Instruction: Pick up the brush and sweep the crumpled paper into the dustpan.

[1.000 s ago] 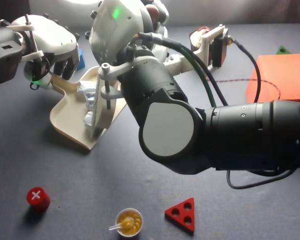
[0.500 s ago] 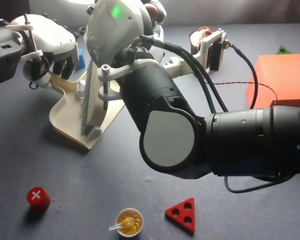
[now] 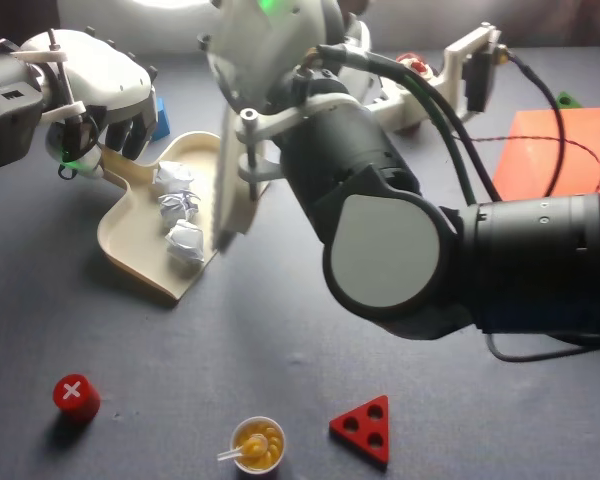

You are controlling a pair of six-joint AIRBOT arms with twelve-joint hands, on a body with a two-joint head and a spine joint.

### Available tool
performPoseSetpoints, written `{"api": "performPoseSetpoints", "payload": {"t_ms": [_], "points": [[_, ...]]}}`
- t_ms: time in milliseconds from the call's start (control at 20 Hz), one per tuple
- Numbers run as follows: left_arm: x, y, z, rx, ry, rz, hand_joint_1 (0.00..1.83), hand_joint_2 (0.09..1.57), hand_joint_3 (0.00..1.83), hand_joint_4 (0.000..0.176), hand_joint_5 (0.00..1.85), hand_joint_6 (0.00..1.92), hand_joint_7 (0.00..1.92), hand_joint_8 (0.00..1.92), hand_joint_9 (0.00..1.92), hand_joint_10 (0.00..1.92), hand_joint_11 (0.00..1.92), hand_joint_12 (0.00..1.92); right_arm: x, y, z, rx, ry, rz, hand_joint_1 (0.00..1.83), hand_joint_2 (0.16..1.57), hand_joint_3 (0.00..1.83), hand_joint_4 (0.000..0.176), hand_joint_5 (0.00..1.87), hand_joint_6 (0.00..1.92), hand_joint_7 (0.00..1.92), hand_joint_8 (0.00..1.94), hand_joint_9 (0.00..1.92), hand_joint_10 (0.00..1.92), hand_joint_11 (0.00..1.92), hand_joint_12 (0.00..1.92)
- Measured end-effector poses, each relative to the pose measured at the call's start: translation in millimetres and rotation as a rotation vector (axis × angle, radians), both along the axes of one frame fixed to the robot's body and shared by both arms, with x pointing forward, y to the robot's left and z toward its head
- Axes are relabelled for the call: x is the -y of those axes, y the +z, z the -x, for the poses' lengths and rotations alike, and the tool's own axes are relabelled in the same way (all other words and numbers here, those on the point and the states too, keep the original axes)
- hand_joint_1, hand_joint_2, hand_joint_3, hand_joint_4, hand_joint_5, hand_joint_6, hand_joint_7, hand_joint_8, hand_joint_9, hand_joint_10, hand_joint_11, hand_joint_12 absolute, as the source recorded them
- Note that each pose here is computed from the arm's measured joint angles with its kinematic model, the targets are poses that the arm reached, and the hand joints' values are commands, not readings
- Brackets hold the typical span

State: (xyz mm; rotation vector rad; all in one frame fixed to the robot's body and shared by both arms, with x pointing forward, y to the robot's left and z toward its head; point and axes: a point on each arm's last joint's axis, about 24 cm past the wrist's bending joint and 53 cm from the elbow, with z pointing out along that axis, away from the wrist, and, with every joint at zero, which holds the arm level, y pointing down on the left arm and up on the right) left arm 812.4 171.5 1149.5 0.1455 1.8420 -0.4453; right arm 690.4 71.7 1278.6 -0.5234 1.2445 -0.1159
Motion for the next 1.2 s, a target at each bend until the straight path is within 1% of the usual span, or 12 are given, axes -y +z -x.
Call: {"api": "performPoseSetpoints", "payload": {"t_ms": [50, 200, 300, 450, 550, 700, 850, 900, 1050, 1100, 1150, 1200], "points": [[0.0, 0.0, 0.0, 0.0, 0.0, 0.0, 1.39, 1.06, 0.0, 0.0, 1.07, 0.83, 1.18, 0.52, 1.0, 1.08, 0.83, 0.86, 0.3, -7.1, -0.5, -0.021, -0.001, 0.006, 1.58, 1.22, 0.0, 0.176, 0.97, 1.92, 1.12, 1.94, 1.28, 1.92, 1.44, 1.92], [-1.6, 0.4, -0.1, 0.0, 0.003, 0.001, 1.39, 1.06, 0.0, 0.0, 1.04, 0.88, 1.15, 0.56, 0.99, 1.1, 0.83, 0.85, -5.3, -16.1, 1.5, -0.036, 0.02, 0.021, 1.58, 1.21, 0.0, 0.176, 0.97, 1.92, 1.12, 1.94, 1.27, 1.92, 1.43, 1.92], [-10.1, 2.5, -0.8, 0.003, 0.014, -0.007, 1.39, 1.07, 0.0, 0.0, 1.01, 0.92, 1.16, 0.53, 0.99, 1.11, 0.83, 0.84, -8.2, -16.9, 1.3, -0.04, 0.023, 0.012, 1.58, 1.22, 0.0, 0.176, 0.97, 1.92, 1.12, 1.94, 1.27, 1.92, 1.43, 1.92], [-17.7, 4.3, -2.6, 0.009, 0.025, -0.018, 1.39, 1.06, 0.0, 0.0, 1.02, 0.91, 1.2, 0.43, 1.01, 1.09, 0.85, 0.78, -16.1, -17.8, 2.5, -0.045, 0.033, -0.003, 1.58, 1.21, 0.0, 0.176, 0.98, 1.92, 1.11, 1.94, 1.26, 1.92, 1.43, 1.92], [-17.6, 5.1, -2.9, 0.008, 0.026, -0.018, 1.39, 1.07, 0.0, 0.0, 1.01, 0.94, 1.15, 0.53, 0.99, 1.11, 0.84, 0.78, -22.9, -17.7, 2.4, -0.045, 0.042, -0.016, 1.58, 1.21, 0.0, 0.176, 0.96, 1.92, 1.1, 1.94, 1.26, 1.92, 1.43, 1.92], [-17.5, 6.2, -3.2, 0.009, 0.027, -0.016, 1.39, 1.07, 0.0, 0.0, 1.01, 0.93, 1.16, 0.53, 0.98, 1.12, 0.85, 0.79, -26.8, -17.3, 3.4, -0.048, 0.052, -0.036, 1.57, 1.21, 0.0, 0.176, 0.98, 1.92, 1.15, 1.94, 1.3, 1.92, 1.45, 1.92], [-13.4, 5.7, -1.6, 0.006, 0.019, -0.014, 1.39, 1.07, 0.0, 0.0, 1.0, 0.94, 1.16, 0.52, 0.99, 1.12, 0.84, 0.79, -28.4, -10.5, 5.5, -0.021, 0.062, -0.045, 1.57, 1.21, 0.0, 0.176, 0.98, 1.92, 1.14, 1.94, 1.3, 1.92, 1.45, 1.92], [-12.5, 5.6, -1.3, 0.005, 0.018, -0.012, 1.38, 1.08, 0.0, 0.0, 0.98, 0.98, 1.13, 0.57, 0.97, 1.14, 0.82, 0.82, -29.6, -8.8, 6.5, -0.016, 0.068, -0.053, 1.58, 1.21, 0.0, 0.176, 0.98, 1.92, 1.14, 1.94, 1.3, 1.92, 1.47, 1.92], [-12.1, 5.8, -1.2, 0.004, 0.018, -0.01, 1.39, 1.07, 0.0, 0.0, 1.0, 0.94, 1.14, 0.54, 0.99, 1.12, 0.82, 0.82, -31.8, -8.4, 7.6, -0.02, 0.075, -0.07, 1.58, 1.22, 0.0, 0.176, 0.96, 1.92, 1.13, 1.94, 1.29, 1.92, 1.46, 1.92], [-12.0, 6.1, -1.3, 0.005, 0.018, -0.009, 1.39, 1.07, 0.0, 0.0, 1.01, 0.93, 1.14, 0.55, 0.98, 1.12, 0.82, 0.82, -32.5, -8.6, 7.7, -0.02, 0.076, -0.071, 1.57, 1.23, 0.0, 0.176, 0.96, 1.92, 1.14, 1.94, 1.3, 1.92, 1.26, 1.92], [-11.0, 6.6, -1.1, 0.005, 0.016, -0.009, 1.39, 1.07, 0.0, 0.0, 1.01, 0.93, 1.14, 0.54, 0.98, 1.12, 0.82, 0.82, -33.8, -8.6, 7.6, -0.021, 0.078, -0.074, 1.57, 1.23, 0.0, 0.176, 0.96, 1.92, 1.14, 1.94, 1.3, 1.92, 1.25, 1.92], [-10.8, 7.4, -1.2, 0.007, 0.016, -0.01, 1.39, 1.07, 0.0, 0.0, 1.02, 0.93, 1.14, 0.54, 0.98, 1.13, 0.82, 0.82, -34.3, -8.9, 7.9, -0.022, 0.079, -0.076, 1.58, 1.22, 0.0, 0.176, 0.95, 1.92, 1.13, 1.94, 1.28, 1.92, 1.32, 1.92]]}}
